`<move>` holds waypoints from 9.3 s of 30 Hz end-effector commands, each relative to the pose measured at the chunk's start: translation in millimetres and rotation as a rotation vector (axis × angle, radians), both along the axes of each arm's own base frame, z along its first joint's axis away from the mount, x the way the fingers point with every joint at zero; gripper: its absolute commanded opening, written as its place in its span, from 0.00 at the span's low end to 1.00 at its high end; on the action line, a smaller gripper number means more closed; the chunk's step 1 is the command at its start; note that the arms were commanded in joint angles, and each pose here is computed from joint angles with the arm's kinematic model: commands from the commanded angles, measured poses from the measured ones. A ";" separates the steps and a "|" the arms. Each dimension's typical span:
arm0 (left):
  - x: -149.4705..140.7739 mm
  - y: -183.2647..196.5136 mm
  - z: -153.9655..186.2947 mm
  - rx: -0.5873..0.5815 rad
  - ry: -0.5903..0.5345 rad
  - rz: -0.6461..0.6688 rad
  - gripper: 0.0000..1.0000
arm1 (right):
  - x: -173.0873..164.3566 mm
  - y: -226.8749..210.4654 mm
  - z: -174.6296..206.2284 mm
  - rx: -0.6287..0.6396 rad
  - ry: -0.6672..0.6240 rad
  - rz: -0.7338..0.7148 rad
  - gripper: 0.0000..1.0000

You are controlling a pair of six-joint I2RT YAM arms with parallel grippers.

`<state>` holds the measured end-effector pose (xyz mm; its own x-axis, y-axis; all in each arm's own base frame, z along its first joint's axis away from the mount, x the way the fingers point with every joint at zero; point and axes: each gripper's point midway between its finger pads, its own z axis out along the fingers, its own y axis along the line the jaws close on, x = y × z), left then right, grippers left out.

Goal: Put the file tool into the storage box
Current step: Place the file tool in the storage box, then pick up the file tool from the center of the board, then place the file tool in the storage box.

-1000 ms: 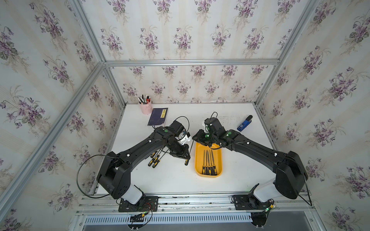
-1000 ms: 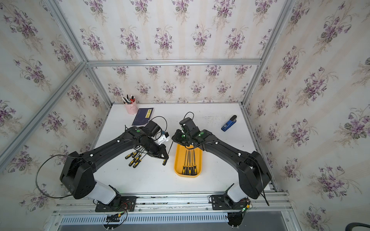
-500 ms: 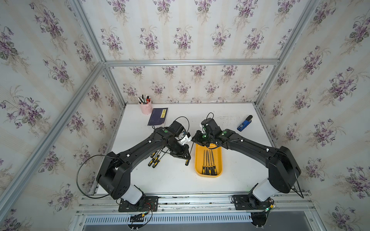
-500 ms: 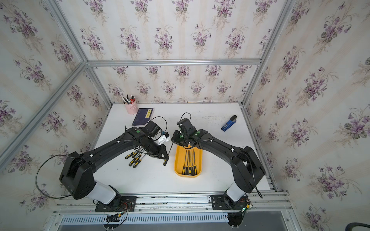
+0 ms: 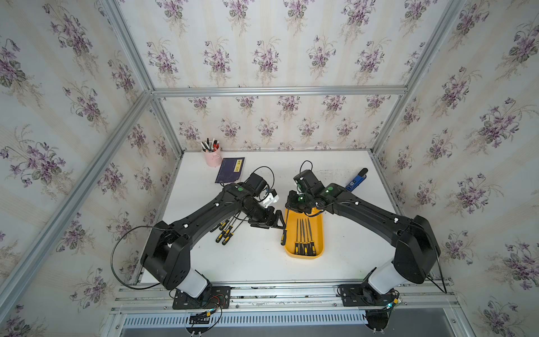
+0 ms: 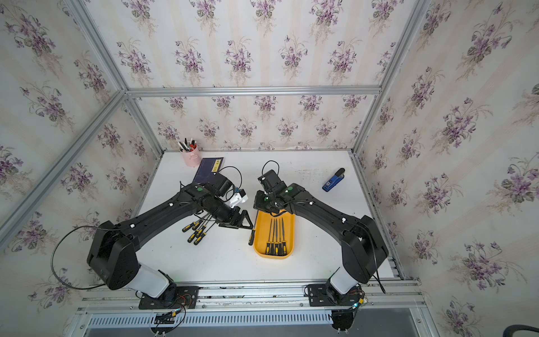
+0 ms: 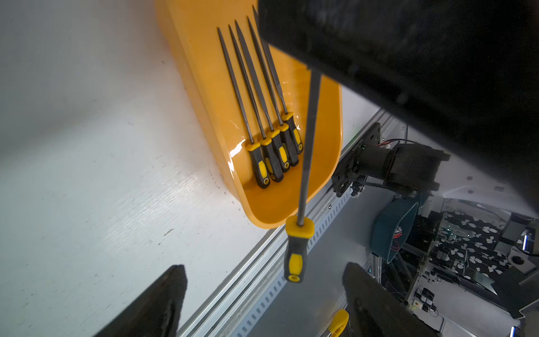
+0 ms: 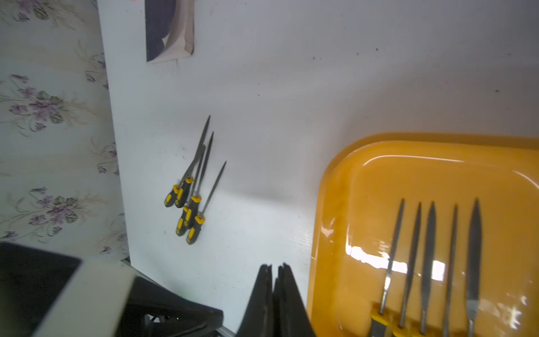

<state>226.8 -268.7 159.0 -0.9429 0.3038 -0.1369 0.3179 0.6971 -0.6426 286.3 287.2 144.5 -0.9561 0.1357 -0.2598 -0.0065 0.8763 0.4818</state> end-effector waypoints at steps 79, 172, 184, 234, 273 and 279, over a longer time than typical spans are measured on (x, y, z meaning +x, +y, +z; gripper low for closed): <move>14.5 64.2 -43.2 0.060 0.078 0.138 1.00 | -2.9 -27.6 -95.9 -0.311 0.096 0.034 0.23; 4.0 42.0 3.2 0.158 -0.025 0.027 0.12 | 30.7 2.8 40.1 0.295 -0.059 -0.116 0.33; -5.7 15.4 -0.9 0.173 -0.023 -0.043 0.11 | 37.3 38.6 34.2 0.271 -0.042 -0.065 0.31; 5.9 32.7 -22.3 0.169 0.043 0.082 1.00 | -8.2 -99.6 -73.4 -0.470 0.136 0.051 0.00; 19.3 50.8 -36.8 0.201 0.062 0.120 1.00 | -13.5 -105.1 -114.2 -0.489 0.167 0.025 0.15; 19.7 54.4 -37.2 0.210 0.064 0.126 1.00 | -9.6 -104.1 -105.7 -0.483 0.150 0.013 0.21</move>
<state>248.1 -217.4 121.8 -0.9820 0.1876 -0.0217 0.1726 0.8446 -0.5068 274.8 184.7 34.1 -0.9903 0.0063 -0.1390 0.0031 0.9997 0.0236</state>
